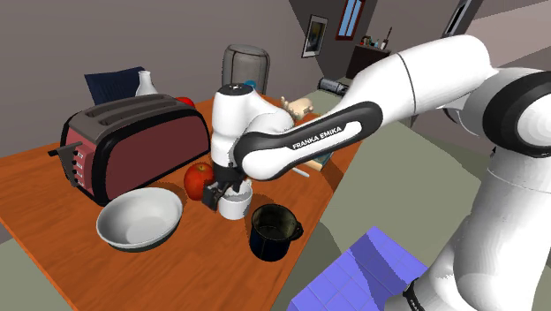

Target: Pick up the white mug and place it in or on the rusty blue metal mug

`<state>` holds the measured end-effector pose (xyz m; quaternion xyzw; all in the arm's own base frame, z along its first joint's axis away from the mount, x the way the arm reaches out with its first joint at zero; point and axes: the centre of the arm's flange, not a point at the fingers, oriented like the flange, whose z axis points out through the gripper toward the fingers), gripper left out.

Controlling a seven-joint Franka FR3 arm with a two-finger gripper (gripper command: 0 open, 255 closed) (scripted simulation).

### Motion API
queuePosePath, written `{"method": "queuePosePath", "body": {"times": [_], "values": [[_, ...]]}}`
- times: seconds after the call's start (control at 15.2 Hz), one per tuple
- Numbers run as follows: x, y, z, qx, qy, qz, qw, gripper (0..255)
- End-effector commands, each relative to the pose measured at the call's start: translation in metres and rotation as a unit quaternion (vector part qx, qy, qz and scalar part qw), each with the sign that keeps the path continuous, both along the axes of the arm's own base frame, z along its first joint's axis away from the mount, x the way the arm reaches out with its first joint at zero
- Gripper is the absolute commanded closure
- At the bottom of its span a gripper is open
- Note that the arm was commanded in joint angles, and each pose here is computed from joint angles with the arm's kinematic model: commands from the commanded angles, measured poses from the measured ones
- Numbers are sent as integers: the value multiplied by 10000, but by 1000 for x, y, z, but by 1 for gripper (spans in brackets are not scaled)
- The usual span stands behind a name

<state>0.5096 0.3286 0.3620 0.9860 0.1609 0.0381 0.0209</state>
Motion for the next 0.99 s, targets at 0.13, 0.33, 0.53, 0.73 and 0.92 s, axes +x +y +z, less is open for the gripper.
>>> {"method": "queuePosePath", "body": {"times": [0.13,0.33,0.53,0.73,0.92], "values": [[1,1,-21,0,-1,2,10000,0],[2,0,-24,0,-1,2,10000,0],[2,0,-24,0,-1,2,10000,0],[2,0,-24,0,-1,2,10000,255],[2,0,-24,0,-1,2,10000,255]]}}
